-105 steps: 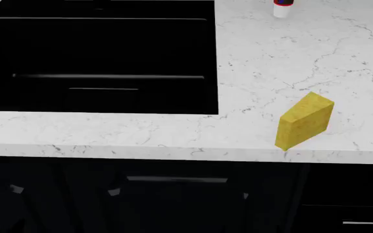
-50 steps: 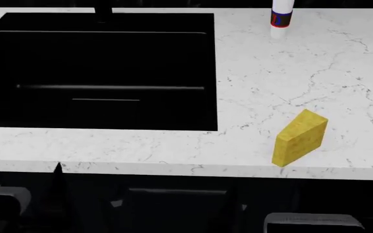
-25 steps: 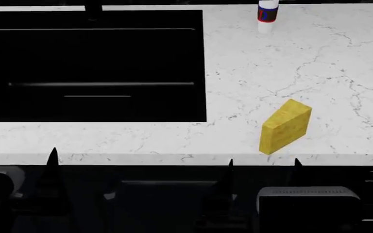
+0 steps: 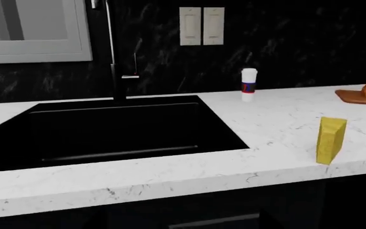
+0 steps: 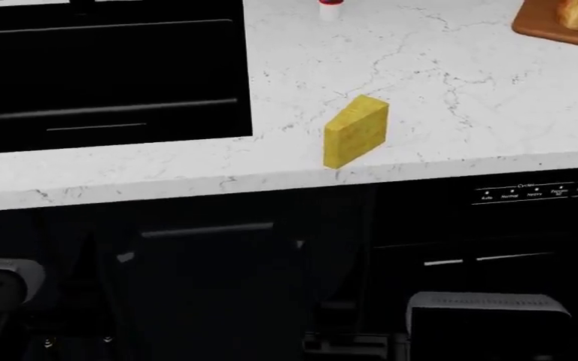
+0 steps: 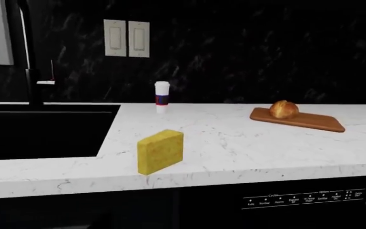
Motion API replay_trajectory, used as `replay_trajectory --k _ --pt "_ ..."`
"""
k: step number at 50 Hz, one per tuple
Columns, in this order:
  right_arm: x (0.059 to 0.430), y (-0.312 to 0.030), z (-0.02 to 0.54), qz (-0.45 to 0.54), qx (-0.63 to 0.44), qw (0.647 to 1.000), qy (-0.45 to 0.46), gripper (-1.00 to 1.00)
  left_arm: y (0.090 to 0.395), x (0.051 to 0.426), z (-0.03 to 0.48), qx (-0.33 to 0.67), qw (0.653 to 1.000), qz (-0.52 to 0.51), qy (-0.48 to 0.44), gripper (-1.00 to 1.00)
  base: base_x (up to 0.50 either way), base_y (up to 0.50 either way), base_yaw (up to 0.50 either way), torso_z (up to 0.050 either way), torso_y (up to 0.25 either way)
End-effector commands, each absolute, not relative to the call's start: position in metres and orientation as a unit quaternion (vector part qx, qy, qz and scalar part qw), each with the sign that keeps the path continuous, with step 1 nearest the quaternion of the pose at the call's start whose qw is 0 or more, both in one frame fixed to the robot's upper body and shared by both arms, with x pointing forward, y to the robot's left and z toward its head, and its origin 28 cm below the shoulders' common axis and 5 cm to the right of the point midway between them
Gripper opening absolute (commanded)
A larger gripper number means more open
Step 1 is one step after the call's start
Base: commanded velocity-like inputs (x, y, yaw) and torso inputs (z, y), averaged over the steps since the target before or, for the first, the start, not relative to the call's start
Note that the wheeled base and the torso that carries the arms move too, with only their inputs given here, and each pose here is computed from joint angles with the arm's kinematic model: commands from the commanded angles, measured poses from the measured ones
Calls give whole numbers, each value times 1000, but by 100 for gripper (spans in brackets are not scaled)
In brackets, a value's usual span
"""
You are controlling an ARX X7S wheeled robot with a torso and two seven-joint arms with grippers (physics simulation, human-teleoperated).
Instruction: Pick up the wedge of cheese and place it on the slice of bread to prepare a simple cheese on bread dish.
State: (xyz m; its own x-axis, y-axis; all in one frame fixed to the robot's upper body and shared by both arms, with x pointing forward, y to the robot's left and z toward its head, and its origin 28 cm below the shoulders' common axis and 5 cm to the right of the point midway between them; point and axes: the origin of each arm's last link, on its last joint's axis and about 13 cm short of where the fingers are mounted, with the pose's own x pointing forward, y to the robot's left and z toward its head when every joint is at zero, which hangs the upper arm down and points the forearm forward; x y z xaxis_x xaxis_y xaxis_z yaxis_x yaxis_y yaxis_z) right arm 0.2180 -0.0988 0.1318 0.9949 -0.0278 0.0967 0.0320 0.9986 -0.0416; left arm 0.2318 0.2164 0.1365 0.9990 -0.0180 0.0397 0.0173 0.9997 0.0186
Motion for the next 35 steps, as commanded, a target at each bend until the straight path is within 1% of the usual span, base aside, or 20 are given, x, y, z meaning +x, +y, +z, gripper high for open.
replay_trajectory --k 1,5,13,17,22,35 --pt "217 -98 132 -20 -39 998 -47 100 216 231 137 11 1000 -11 -19 100 0 0 0 0 0" --pt "219 -98 134 -37 -44 997 -49 100 216 231 137 13 1000 -12 -19 100 78 155 0 0 0" --pt "218 -100 136 -39 -33 997 -50 100 216 231 136 19 1000 -15 -20 100 337 447 0 0 0" --pt "218 -101 134 -43 -32 997 -47 100 215 230 136 22 999 -15 -22 100 404 261 0 0 0" --pt "218 -105 136 -51 -19 997 -45 100 215 230 136 23 999 -16 -22 100 429 -20 0 0 0" --pt "218 -106 135 -69 -31 996 -41 100 215 230 136 24 999 -17 -21 100 496 -66 0 0 0"
